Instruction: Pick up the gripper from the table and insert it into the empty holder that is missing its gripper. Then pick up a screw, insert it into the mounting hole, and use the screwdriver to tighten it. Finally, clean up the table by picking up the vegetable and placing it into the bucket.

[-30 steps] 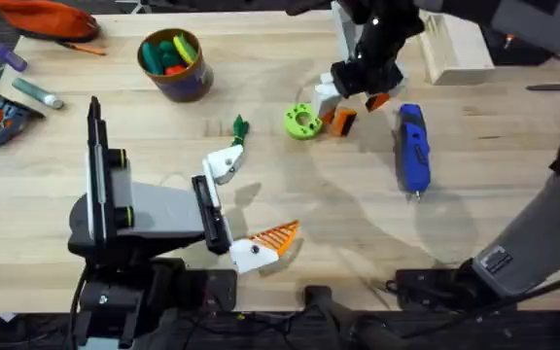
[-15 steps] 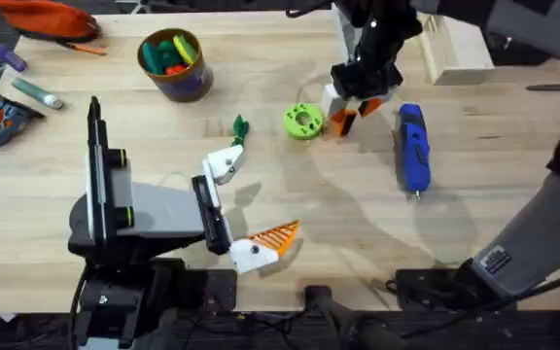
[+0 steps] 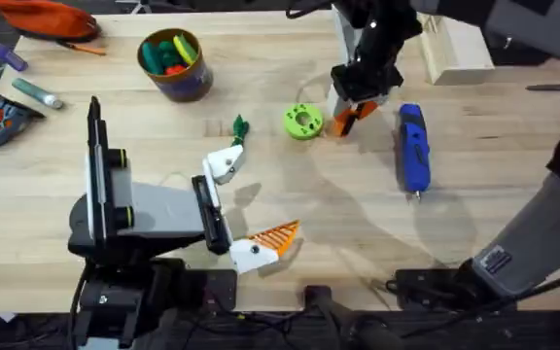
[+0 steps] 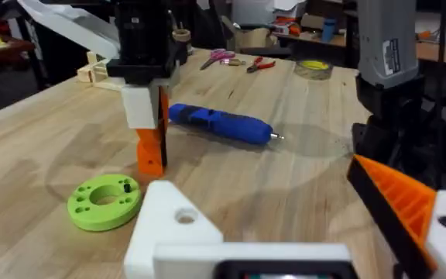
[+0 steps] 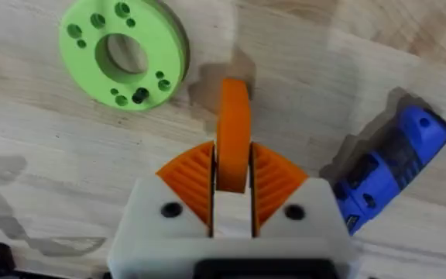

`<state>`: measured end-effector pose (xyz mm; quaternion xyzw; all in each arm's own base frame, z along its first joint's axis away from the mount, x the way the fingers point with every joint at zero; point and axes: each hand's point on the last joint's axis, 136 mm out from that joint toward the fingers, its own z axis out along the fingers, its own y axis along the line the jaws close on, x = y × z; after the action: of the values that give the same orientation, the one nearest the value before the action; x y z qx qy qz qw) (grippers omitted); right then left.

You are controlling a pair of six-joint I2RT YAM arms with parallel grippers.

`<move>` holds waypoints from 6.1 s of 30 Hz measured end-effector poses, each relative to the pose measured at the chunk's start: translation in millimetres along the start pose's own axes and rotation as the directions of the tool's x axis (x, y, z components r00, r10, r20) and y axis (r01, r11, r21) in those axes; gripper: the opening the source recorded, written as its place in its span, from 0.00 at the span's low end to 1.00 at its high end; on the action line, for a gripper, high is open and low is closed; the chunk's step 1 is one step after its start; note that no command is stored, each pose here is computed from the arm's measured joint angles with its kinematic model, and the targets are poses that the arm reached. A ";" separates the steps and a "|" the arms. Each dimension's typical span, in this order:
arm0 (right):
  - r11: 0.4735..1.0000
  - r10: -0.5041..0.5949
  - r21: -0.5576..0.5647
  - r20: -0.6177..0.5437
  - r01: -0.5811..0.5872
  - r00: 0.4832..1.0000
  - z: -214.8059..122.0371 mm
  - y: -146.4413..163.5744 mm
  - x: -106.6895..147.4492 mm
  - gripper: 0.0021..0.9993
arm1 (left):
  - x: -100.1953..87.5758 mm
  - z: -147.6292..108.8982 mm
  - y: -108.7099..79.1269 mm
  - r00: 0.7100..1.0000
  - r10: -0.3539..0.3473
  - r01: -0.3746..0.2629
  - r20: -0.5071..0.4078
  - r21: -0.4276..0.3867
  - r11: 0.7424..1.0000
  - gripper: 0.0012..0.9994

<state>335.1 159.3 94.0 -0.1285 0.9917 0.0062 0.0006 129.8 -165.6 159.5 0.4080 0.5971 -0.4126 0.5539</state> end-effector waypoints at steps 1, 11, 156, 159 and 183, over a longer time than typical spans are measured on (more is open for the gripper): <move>1.000 0.000 0.000 0.000 0.000 1.000 0.0 0.0 0.1 0.24 | 0.0 0.0 0.0 1.000 0.000 0.000 0.000 0.000 1.000 0.99; 1.000 0.003 0.000 0.000 -0.003 1.000 0.0 0.0 -0.1 0.02 | 0.0 0.0 0.0 1.000 0.000 0.000 0.000 0.000 1.000 0.99; 0.052 -0.013 -0.979 0.198 0.198 0.980 -79.2 145.3 122.0 0.01 | 0.0 0.0 0.0 1.000 0.000 0.000 0.000 0.000 1.000 0.99; 0.051 -0.015 -0.977 0.206 0.207 0.978 -80.4 146.0 121.6 0.01 | 0.0 0.0 0.0 1.000 0.000 0.000 0.000 0.000 1.000 0.99; 0.047 -0.004 -0.973 0.228 0.228 0.974 -74.5 149.5 113.0 0.01 | 0.0 0.0 0.0 1.000 0.000 0.000 0.000 0.000 1.000 0.99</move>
<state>187.8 274.1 169.9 -0.1724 0.6982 0.6949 -0.0063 129.7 -165.6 159.5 0.4080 0.5971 -0.4127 0.5538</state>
